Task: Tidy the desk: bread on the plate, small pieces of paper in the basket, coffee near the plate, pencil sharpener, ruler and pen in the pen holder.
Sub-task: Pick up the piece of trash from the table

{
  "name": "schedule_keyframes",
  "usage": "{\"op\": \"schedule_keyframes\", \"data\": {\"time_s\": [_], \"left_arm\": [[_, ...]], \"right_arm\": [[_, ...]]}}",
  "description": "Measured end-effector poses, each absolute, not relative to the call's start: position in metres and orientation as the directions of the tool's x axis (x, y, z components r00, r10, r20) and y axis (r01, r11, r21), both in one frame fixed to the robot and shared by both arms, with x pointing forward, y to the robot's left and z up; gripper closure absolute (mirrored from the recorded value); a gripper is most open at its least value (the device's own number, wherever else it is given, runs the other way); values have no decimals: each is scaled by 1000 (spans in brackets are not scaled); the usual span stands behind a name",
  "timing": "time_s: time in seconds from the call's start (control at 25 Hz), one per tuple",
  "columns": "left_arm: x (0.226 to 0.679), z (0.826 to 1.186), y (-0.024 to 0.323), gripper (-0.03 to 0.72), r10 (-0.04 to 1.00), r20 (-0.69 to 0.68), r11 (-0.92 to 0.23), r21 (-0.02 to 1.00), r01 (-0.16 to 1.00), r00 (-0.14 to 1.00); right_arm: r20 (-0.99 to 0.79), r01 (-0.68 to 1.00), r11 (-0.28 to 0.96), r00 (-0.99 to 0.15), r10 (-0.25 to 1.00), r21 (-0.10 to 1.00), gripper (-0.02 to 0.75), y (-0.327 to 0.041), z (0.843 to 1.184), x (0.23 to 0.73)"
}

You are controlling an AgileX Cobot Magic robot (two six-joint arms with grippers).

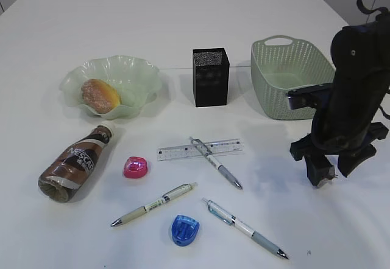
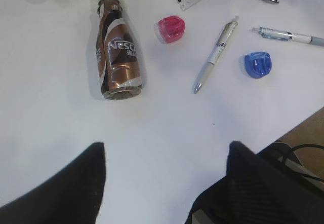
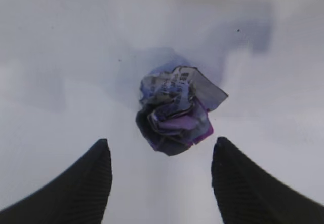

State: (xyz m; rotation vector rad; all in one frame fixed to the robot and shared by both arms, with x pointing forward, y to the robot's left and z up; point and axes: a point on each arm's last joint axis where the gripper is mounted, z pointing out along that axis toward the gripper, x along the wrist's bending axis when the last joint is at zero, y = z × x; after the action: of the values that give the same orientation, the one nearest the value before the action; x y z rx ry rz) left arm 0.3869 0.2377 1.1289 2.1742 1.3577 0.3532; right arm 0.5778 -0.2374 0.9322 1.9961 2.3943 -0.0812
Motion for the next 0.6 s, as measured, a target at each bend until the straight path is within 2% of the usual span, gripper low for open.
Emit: {"op": "schedule_keyframes", "data": {"time_s": [0.28,0.6], "left_arm": [[389,1128,237,162,888,-62,-342,572,745,455],[392,1125,236,162,889,-62,-346,559,754,454]], "right_arm": [[-59,984,178,-177,982,2,249,-239,929,582],[-31,994,109,-108,994,25,250,-258,928,587]]}}
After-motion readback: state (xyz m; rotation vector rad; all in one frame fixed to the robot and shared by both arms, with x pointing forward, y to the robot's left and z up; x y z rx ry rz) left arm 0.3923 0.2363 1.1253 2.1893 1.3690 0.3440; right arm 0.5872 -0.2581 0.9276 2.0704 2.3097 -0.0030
